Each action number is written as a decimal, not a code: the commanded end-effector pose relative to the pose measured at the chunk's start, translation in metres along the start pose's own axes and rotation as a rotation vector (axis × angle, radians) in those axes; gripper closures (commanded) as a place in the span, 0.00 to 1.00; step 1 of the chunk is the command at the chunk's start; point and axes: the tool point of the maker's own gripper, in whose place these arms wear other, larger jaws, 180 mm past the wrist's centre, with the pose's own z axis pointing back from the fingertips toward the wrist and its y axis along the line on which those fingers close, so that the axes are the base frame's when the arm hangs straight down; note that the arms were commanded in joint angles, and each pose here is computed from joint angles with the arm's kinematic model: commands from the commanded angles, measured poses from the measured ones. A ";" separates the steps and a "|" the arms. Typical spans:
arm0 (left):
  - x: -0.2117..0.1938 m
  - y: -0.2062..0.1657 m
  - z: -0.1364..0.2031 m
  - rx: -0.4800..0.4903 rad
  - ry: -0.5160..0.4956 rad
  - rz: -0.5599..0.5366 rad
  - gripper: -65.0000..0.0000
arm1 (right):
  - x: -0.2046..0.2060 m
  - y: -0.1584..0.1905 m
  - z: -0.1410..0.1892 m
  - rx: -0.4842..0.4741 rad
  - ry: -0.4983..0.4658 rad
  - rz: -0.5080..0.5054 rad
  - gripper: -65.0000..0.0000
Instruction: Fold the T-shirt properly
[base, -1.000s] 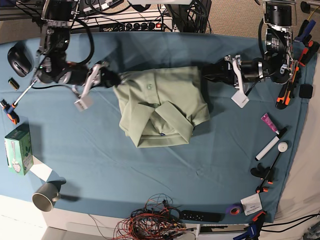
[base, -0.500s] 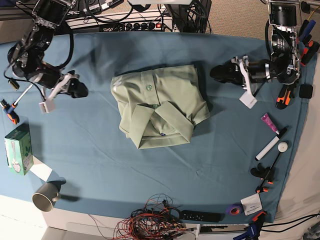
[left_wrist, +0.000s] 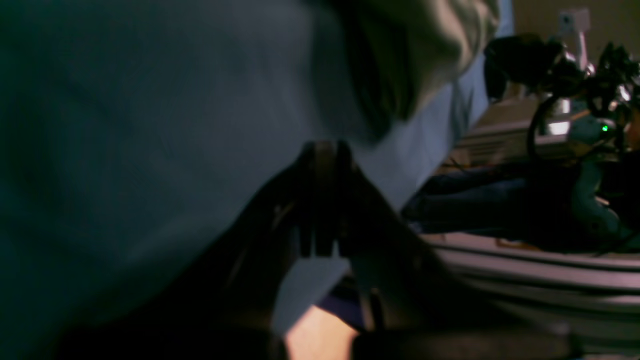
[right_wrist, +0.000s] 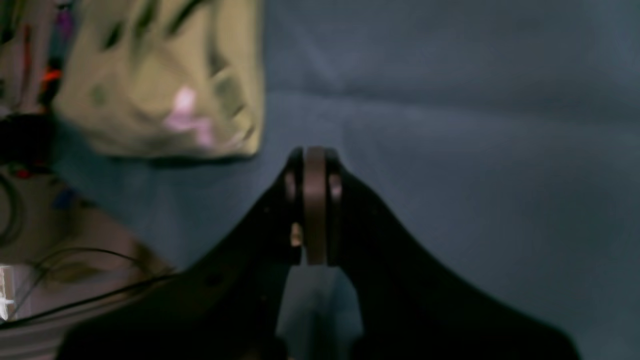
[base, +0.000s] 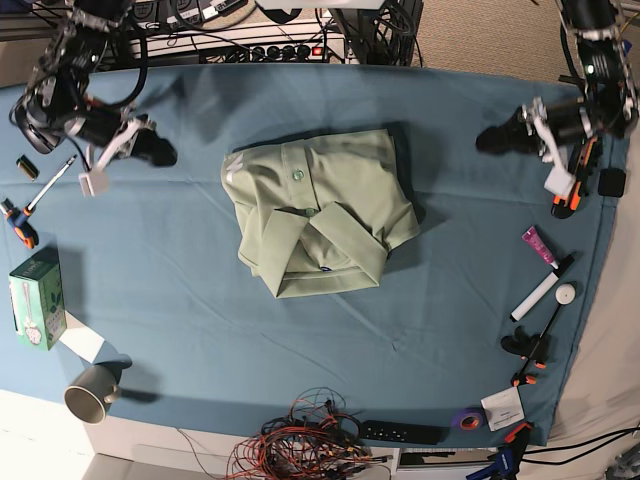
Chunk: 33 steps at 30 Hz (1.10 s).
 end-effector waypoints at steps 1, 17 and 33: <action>0.001 -0.001 0.008 0.001 -0.010 -0.006 1.00 | 0.007 0.004 0.007 0.024 -0.038 0.006 1.00; -0.129 -0.035 0.046 0.047 0.212 0.133 1.00 | -0.082 0.058 0.054 0.074 0.137 -0.018 1.00; -0.176 -0.011 0.064 0.151 0.204 0.307 1.00 | -0.191 -0.007 0.052 -0.185 0.344 -0.256 1.00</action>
